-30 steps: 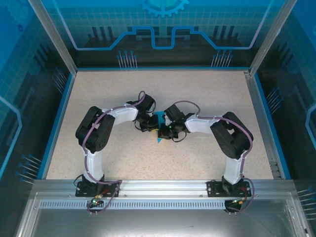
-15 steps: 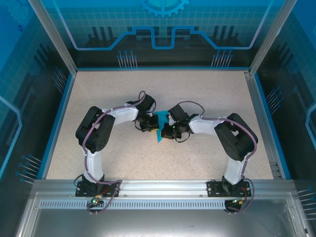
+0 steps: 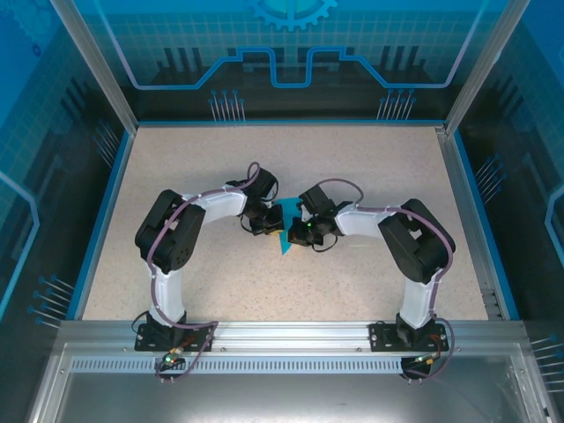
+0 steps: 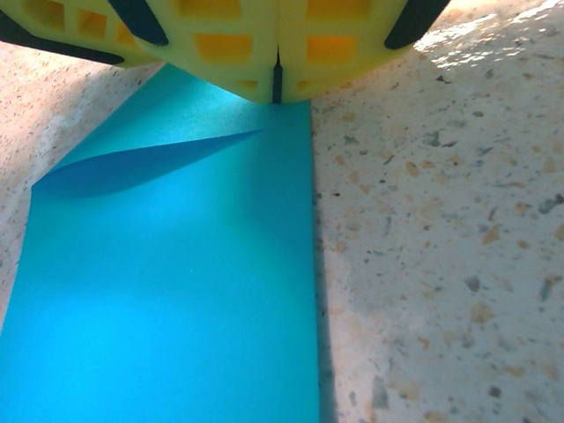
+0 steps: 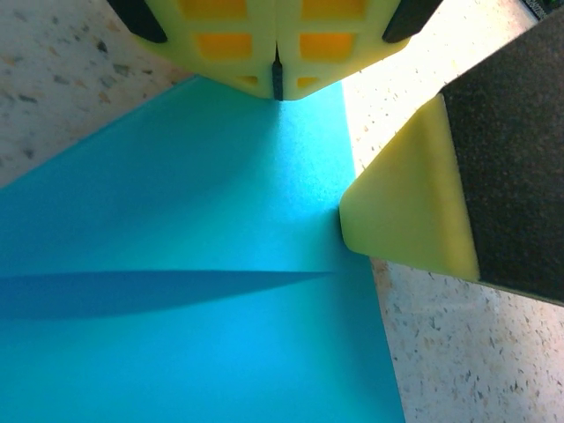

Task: Fold a paper plane with a square sheet of paper (pick it up from the middle)
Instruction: Third fold the triangle at the center of the table.

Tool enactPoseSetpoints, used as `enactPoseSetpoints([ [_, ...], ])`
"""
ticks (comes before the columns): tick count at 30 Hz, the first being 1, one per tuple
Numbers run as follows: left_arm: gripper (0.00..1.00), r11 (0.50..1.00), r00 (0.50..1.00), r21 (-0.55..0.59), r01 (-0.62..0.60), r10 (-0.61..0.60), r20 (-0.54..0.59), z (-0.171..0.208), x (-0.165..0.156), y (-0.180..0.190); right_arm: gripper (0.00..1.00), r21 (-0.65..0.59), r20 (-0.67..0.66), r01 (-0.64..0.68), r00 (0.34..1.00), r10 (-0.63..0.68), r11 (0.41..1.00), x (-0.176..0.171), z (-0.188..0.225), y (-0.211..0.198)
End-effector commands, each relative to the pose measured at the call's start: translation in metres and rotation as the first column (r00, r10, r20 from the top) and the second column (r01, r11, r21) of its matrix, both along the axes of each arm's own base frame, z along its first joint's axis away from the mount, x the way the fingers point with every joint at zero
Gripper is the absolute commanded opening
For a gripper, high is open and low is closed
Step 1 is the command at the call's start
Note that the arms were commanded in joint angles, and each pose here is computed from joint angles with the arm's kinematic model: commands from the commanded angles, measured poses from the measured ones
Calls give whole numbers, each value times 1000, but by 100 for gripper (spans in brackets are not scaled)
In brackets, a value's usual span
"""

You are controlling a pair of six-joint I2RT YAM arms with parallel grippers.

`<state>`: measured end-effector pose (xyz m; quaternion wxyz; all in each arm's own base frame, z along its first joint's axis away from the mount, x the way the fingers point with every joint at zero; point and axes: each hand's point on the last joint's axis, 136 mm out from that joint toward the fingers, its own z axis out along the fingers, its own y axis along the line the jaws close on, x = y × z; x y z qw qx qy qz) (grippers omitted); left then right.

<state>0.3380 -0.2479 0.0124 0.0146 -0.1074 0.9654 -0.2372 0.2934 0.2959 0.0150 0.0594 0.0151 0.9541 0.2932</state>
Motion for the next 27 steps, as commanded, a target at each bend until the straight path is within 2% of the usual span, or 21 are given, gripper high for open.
enactPoseSetpoints([
  [1, 1, 987, 994, 162, 6, 12, -105, -36, -27, 29, 0, -6, 31, 23, 999, -23, 1000, 12, 20, -6],
  [11, 1, 986, 994, 164, 3, 14, -107, -38, -28, 30, 0, -32, -52, 62, 997, -63, 998, 10, -21, -20],
  [19, 1, 986, 994, 165, 5, 12, -105, -36, -27, 29, 0, 37, 36, 78, 996, -79, 996, 32, 17, -24],
  [27, 1, 987, 995, 163, 5, 11, -100, -34, -26, 29, 0, -19, 4, 116, 993, -116, 993, 40, -4, -48],
])
